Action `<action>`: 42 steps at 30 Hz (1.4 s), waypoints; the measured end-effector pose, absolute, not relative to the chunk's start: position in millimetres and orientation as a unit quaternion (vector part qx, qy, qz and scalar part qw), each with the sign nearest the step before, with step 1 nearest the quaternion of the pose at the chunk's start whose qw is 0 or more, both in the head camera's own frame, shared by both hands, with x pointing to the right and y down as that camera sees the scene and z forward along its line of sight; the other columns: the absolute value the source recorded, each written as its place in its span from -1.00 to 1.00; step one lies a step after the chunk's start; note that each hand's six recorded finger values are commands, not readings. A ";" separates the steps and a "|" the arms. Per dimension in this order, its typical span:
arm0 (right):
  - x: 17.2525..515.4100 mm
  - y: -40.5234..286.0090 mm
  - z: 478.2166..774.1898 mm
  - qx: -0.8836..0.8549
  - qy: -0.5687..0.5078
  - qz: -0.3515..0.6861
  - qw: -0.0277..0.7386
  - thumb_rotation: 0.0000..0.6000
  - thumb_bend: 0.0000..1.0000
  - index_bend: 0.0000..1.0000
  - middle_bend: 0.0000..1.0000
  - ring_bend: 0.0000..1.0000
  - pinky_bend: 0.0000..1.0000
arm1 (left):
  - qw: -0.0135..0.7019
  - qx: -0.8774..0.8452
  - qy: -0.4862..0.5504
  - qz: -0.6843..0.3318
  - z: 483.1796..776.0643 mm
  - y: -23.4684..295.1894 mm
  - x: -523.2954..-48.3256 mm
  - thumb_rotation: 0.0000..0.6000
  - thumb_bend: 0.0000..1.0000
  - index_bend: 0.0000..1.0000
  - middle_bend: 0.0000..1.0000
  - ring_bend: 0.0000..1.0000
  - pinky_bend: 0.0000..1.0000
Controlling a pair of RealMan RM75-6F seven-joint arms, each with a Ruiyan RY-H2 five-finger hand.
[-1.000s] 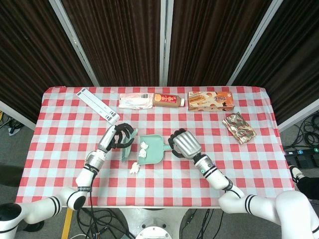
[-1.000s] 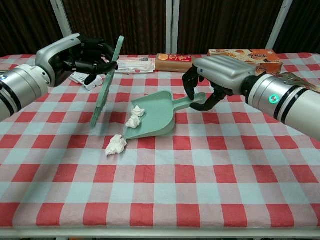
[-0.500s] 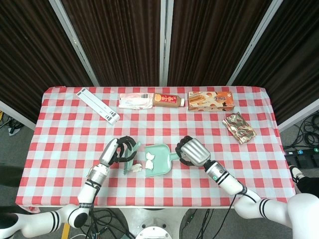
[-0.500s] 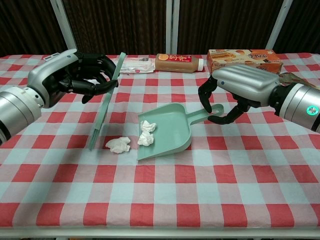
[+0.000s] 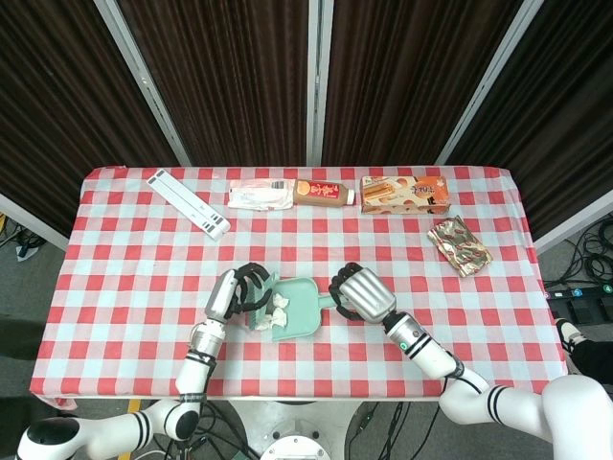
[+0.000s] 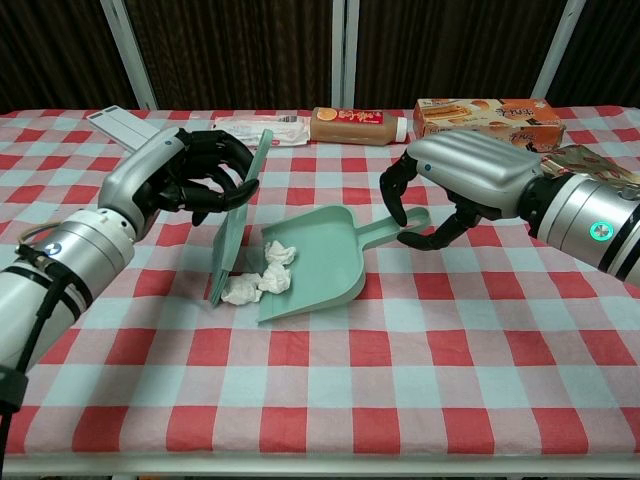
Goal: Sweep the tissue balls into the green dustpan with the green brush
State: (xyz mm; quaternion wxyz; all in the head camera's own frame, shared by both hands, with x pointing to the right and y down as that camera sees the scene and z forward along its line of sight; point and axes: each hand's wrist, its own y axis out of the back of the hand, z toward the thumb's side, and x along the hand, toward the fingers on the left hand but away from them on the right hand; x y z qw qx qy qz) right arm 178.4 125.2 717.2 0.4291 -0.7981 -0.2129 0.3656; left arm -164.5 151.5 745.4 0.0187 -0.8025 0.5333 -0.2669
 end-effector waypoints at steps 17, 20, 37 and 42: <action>172.9 130.6 722.3 -0.801 -0.241 0.358 0.414 1.00 -0.10 0.27 0.29 -0.29 -0.45 | -0.040 -0.802 0.553 -0.224 741.1 135.1 -123.3 1.00 -0.23 0.01 0.01 0.01 0.60; 173.4 131.5 723.6 -0.804 -0.248 0.356 0.406 1.00 -0.10 0.28 0.29 -0.29 -0.45 | -0.056 -0.802 0.554 -0.217 740.2 132.0 -115.5 1.00 -0.23 0.00 0.01 0.01 0.60; 198.9 117.3 724.3 -0.799 -0.297 0.351 0.387 1.00 -0.09 0.28 0.29 -0.29 -0.45 | 0.022 -0.808 0.547 -0.217 724.4 112.6 -139.4 1.00 -0.23 -0.02 -0.01 -0.01 0.60; 206.2 114.7 730.1 -0.795 -0.302 0.359 0.384 1.00 -0.10 0.28 0.28 -0.30 -0.46 | 0.063 -0.808 0.539 -0.229 720.6 111.0 -154.7 1.00 -0.23 -0.02 -0.01 -0.01 0.60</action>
